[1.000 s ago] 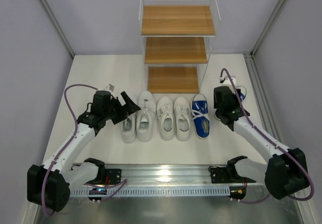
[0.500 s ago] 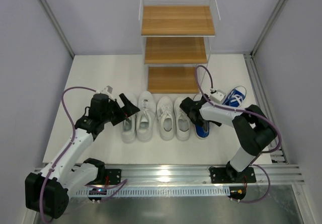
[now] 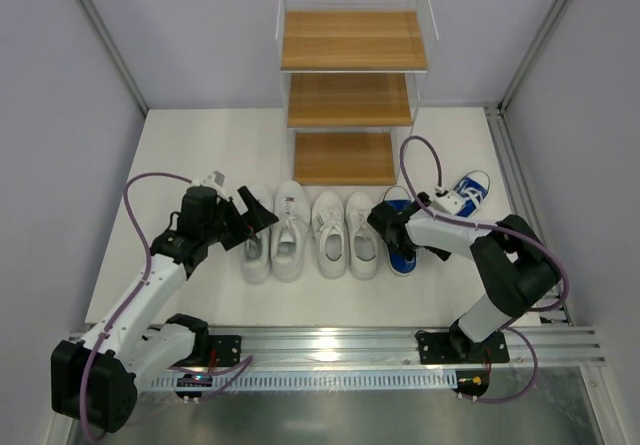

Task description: Place and organize the shoes onto the shoe shelf

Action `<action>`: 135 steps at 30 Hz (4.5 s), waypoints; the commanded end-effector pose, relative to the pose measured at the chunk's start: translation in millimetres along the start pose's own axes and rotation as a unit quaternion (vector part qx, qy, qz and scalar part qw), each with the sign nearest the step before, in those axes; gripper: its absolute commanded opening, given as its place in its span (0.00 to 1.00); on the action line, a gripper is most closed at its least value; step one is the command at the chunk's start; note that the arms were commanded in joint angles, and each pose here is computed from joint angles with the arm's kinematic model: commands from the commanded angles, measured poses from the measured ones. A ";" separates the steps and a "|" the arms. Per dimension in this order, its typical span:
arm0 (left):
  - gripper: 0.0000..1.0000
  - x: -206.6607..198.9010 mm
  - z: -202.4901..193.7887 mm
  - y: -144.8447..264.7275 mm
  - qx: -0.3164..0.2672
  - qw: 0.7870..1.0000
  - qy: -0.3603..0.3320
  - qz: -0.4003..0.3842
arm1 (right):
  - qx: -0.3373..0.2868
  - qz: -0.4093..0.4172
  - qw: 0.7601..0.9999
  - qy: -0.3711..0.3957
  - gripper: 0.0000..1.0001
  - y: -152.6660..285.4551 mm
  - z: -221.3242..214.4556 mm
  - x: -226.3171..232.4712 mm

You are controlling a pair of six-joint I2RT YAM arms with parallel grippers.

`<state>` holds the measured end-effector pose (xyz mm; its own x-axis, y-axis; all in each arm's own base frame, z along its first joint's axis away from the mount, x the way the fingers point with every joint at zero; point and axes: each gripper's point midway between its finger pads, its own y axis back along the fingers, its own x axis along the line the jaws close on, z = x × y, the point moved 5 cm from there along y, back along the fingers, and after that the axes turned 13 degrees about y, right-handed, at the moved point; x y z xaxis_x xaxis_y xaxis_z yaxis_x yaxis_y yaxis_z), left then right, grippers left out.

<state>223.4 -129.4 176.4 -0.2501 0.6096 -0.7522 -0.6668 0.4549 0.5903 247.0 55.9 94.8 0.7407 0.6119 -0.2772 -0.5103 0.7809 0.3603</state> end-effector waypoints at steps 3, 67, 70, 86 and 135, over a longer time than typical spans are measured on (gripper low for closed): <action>1.00 -0.9 0.7 -1.9 -0.004 1.000 -0.003 -0.007 | 0.009 0.074 0.994 -0.074 1.00 -11.0 16.7 22.9; 1.00 13.7 -2.0 -5.7 -0.032 0.999 0.011 -0.009 | -0.202 0.526 0.807 0.175 0.04 132.6 134.7 -53.5; 1.00 11.5 -0.1 -4.2 -0.036 0.999 0.009 -0.008 | -0.215 0.575 0.766 0.190 0.04 154.1 136.3 -47.1; 1.00 14.2 2.5 -0.2 -0.054 0.999 0.005 -0.002 | -0.340 0.438 0.819 0.145 0.04 132.9 163.3 35.9; 1.00 30.2 -1.5 6.1 -0.064 0.998 0.000 0.026 | -0.307 0.372 0.841 0.244 0.07 5.4 157.8 223.4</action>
<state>211.0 -115.2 160.3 -0.2775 0.6087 -0.7433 -0.7260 0.3738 0.5772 464.1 183.1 136.5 -0.1851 0.7859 -0.5901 -0.9762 -0.0779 0.2025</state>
